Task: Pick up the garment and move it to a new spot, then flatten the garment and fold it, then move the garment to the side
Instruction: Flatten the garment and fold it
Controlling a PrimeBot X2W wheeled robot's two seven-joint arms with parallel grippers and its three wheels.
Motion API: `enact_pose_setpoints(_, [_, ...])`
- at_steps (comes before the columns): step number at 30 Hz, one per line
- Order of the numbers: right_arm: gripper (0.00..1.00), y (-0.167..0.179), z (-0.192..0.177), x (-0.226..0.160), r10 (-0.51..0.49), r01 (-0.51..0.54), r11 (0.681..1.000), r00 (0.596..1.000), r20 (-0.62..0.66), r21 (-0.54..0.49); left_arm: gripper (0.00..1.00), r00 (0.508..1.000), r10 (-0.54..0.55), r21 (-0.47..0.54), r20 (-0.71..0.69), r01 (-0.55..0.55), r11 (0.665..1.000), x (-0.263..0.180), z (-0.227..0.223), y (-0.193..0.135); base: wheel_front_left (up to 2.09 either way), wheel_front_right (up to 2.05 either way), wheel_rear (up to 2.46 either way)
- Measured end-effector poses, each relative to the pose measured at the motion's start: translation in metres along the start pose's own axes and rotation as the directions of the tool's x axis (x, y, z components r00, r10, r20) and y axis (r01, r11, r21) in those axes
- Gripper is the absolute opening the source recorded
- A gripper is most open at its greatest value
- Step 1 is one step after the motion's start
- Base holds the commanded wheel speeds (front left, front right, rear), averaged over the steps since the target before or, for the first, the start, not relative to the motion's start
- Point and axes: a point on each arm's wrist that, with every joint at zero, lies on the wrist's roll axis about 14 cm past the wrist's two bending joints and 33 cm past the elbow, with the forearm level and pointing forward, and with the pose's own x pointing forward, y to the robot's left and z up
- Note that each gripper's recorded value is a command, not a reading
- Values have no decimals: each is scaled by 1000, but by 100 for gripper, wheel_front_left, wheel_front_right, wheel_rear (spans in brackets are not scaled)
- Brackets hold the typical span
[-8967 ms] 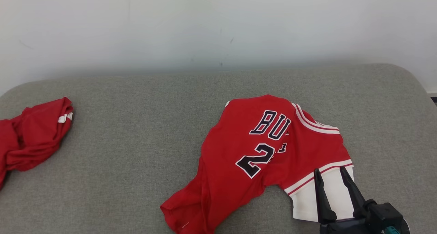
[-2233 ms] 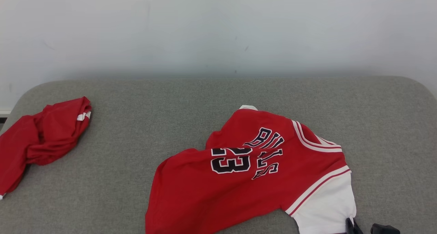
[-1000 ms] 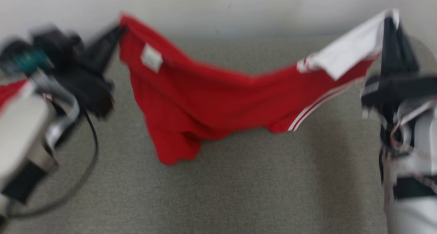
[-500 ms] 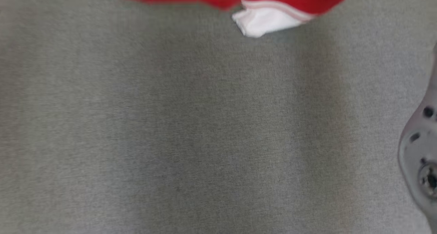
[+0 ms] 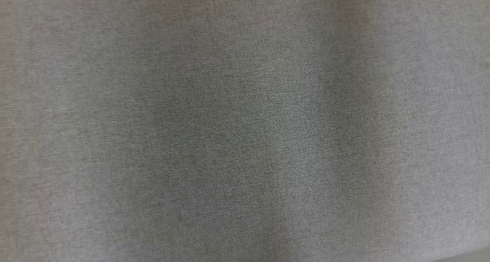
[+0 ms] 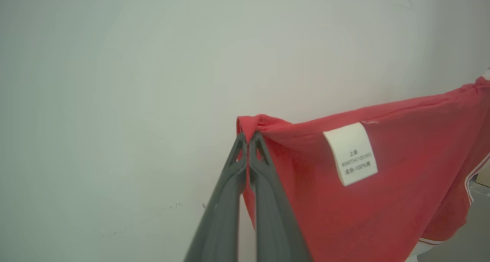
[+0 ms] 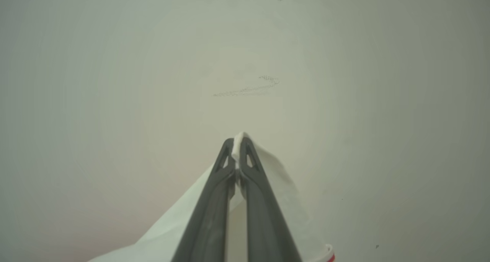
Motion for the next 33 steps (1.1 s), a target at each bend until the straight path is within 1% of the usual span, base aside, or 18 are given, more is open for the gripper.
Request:
enact_pose_setpoints(5, [0, 0, -7, 7, -3, 3, 1000, 1000, -5, -20, 0, 1000, 3, 7, -12, -3, 1000, 6, -11, 3, 0, 0, 0])
enact_pose_setpoints(9, [0, -1, -17, 8, -3, 2, 1000, 1000, -15, -28, 0, 1000, 1, -7, -24, -1, 1000, 8, -23, 3, 0, 0, 0])
enact_pose_setpoints(10, [0, -2, -21, 8, -5, 5, 1000, 1000, -25, -22, 0, 1000, 2, -24, -23, -3, 1000, 8, -25, 3, 0, 0, 0])
enact_pose_setpoints(14, [0, -7, -29, 7, -11, 11, 1000, 1000, -27, -4, 0, 1000, -7, -34, -27, 7, 999, 6, -35, 0, 0, 0, 0])
enact_pose_setpoints(19, [0, -7, -42, -3, -5, 6, 999, 999, -34, 34, 0, 1000, 11, -137, 4, -11, 990, -5, -48, -2, 0, 0, 0])
enact_pose_setpoints(23, [0, -6, -65, -25, 14, -9, 998, 997, -80, 57, 0, 1000, -15, -157, -11, 14, 987, -18, -64, -20, 0, 0, 0])
enact_pose_setpoints(28, [0, -3, -77, -63, 52, -41, 993, 994, -98, 110, 0, 998, -56, -197, -29, 49, 979, -42, -70, -42, 0, 0, 0])
enact_pose_setpoints(31, [0, -15, -82, -95, 47, -30, 990, 992, -117, 140, 0, 996, -76, -260, -56, 59, 964, -62, -79, -57, 0, 0, 0])
enact_pose_setpoints(33, [0, -25, -87, -123, 41, -19, 988, 989, -141, 152, 0, 996, -72, -313, -44, 55, 948, -74, -74, -64, 0, 0, 0])
